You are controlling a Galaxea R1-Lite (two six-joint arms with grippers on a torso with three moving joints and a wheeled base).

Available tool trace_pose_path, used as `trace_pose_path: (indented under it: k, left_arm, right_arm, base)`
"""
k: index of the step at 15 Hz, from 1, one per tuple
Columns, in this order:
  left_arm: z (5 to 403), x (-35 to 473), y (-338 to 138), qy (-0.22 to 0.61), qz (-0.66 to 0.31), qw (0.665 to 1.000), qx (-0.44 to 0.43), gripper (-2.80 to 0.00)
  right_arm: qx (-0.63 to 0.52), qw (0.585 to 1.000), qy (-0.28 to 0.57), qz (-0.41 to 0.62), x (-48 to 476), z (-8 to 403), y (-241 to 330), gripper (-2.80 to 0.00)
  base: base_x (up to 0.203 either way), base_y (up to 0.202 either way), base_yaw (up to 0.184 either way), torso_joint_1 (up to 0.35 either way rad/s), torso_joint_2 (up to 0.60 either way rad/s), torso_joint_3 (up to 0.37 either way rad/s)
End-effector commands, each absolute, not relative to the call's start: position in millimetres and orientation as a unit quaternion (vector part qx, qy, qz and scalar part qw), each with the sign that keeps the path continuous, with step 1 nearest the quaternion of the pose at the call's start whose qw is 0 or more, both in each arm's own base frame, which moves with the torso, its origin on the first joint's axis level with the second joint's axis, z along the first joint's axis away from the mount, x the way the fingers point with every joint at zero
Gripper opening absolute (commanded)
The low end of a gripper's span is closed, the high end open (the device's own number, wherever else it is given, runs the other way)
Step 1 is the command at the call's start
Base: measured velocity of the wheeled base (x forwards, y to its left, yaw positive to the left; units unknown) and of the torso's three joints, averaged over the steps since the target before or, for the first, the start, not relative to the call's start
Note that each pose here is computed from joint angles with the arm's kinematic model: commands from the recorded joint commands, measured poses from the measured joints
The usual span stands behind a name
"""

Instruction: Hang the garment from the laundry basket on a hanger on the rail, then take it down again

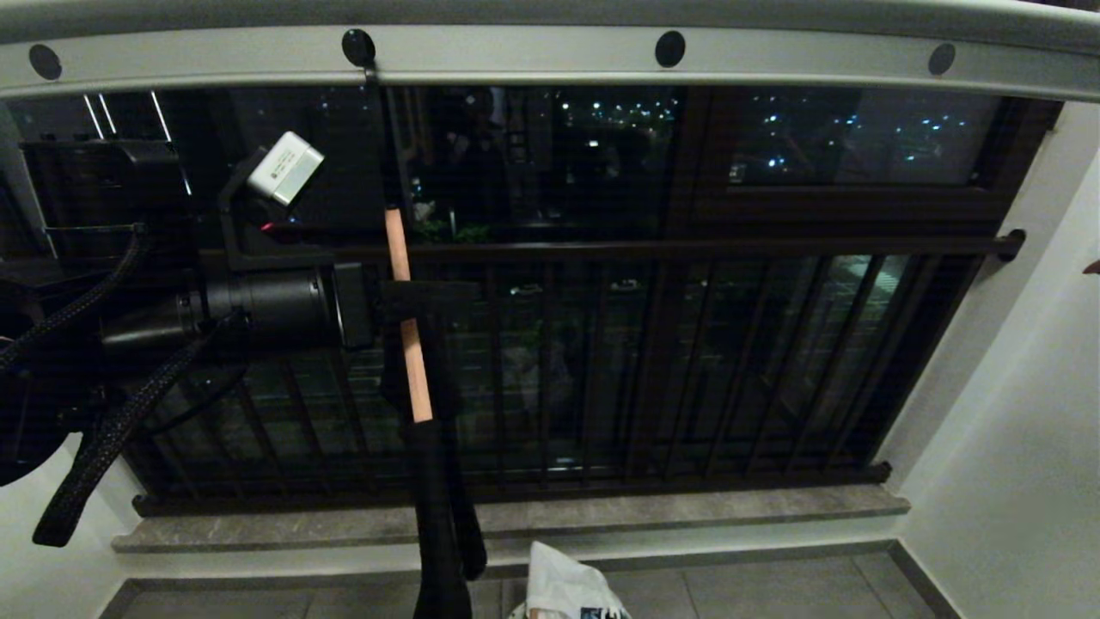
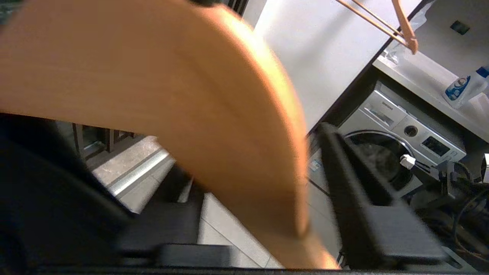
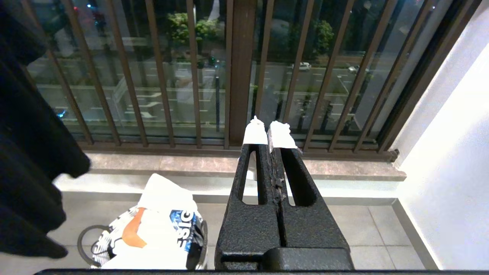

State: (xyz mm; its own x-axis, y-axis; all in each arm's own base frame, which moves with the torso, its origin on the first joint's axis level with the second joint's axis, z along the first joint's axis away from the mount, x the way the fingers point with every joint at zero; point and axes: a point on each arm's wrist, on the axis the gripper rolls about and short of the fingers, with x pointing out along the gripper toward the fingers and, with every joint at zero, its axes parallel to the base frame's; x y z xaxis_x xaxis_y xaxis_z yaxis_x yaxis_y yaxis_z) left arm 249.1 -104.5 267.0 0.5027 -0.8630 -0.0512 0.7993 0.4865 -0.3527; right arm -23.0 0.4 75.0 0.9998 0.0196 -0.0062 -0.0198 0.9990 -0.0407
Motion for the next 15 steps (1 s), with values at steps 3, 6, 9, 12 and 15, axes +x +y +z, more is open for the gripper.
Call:
trace_pose_path:
  k: [3, 6, 9, 12, 15]
  left_arm:
    - [267.7, 250.0, -105.0, 0.111, -0.489, 0.853, -0.145, -2.8]
    - [269.6, 249.5, -104.8, 0.108, -0.49, 0.853, -0.145, -2.8]
    - [269.9, 248.9, -104.6, 0.107, -0.49, 0.853, -0.145, -2.8]
    - [272.7, 248.2, -104.3, 0.103, -0.491, 0.853, -0.145, -2.8]
    - [279.2, 246.2, -103.6, 0.096, -0.492, 0.852, -0.151, -2.8]
  right_arm:
    - [-0.021, 1.0, 0.004, 0.01, -22.9, 75.0, 0.4, -2.8]
    - [-0.021, 1.0, 0.004, 0.01, -22.9, 75.0, 0.4, -2.8]
    - [-0.021, 1.0, 0.004, 0.01, -22.9, 75.0, 0.4, -2.8]
    - [-0.021, 1.0, 0.004, 0.01, -22.9, 75.0, 0.4, -2.8]
    - [-0.021, 1.0, 0.004, 0.01, -22.9, 75.0, 0.4, -2.8]
  base:
    - [0.0, 0.0, 0.0, 0.0, 0.0, 0.0]
    - [0.0, 0.0, 0.0, 0.0, 0.0, 0.0]
    - [0.0, 0.0, 0.0, 0.0, 0.0, 0.0]
    - [0.0, 0.0, 0.0, 0.0, 0.0, 0.0]
    - [0.0, 0.0, 0.0, 0.0, 0.0, 0.0]
